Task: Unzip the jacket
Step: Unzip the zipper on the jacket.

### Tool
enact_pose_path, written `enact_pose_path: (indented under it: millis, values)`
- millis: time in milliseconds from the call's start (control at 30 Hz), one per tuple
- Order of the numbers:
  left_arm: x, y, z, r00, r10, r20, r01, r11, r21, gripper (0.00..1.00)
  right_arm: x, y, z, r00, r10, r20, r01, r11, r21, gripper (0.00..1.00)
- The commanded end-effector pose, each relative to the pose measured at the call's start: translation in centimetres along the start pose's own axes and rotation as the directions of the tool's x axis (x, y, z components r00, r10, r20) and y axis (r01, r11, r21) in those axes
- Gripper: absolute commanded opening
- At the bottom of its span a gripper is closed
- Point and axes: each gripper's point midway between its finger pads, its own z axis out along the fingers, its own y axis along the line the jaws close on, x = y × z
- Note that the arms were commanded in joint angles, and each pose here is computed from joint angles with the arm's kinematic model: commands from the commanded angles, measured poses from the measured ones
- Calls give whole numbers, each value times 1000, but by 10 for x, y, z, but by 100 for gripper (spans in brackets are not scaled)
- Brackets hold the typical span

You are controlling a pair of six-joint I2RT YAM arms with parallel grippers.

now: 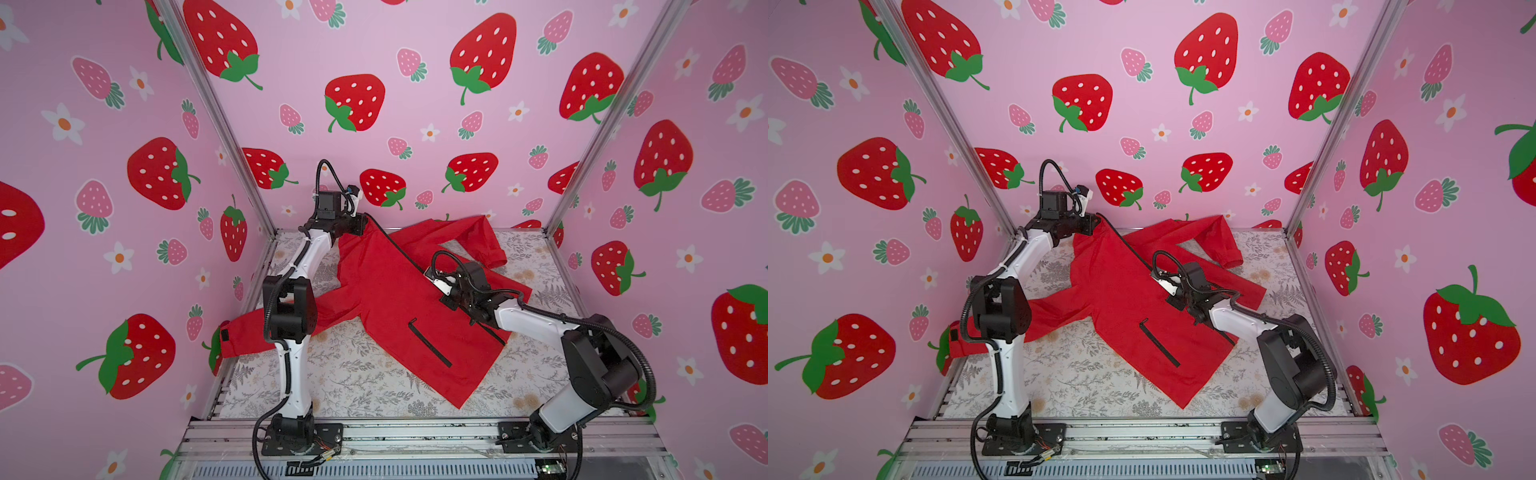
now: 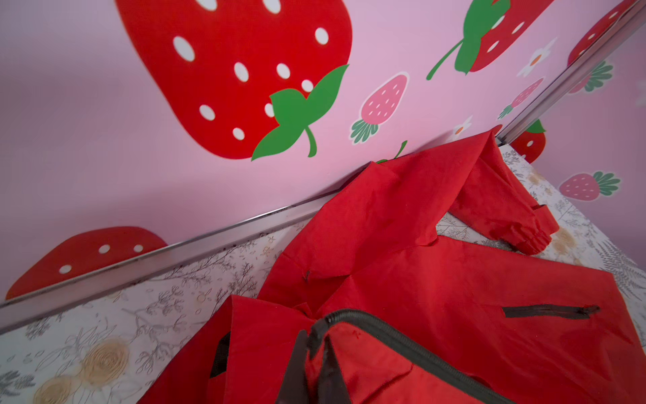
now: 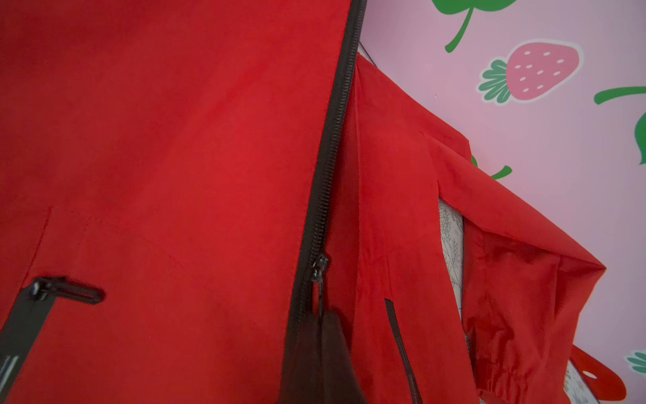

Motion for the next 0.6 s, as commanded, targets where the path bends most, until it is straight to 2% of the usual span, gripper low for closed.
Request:
enact_pose_path:
  millis: [0,200,300,467,500,567]
  values:
    - [-50,1,-3,986,66,150,-70,997,24,0,6,2,-7,997,69,-43,-70,997,-24,0]
    - [-83,21,9,947,56,315,-74,996,44,0,-3,18,-6,989,123,-77,-128,990,-67,0]
    - [-87,15,23,941,31,338,-78,989,126,0,-5,23,-5,984,143,-105,-152,986,-75,0]
    - [-66,22,44,948,-66,311,10,984,177,0,-11,20,-1,974,191,-119,-199,978,-58,0]
    - [-61,23,46,951,-74,300,21,984,176,3,-12,20,1,973,199,-120,-207,977,-60,0]
    - [-53,26,42,954,-93,285,50,987,153,26,-13,20,5,969,210,-131,-220,973,-66,0]
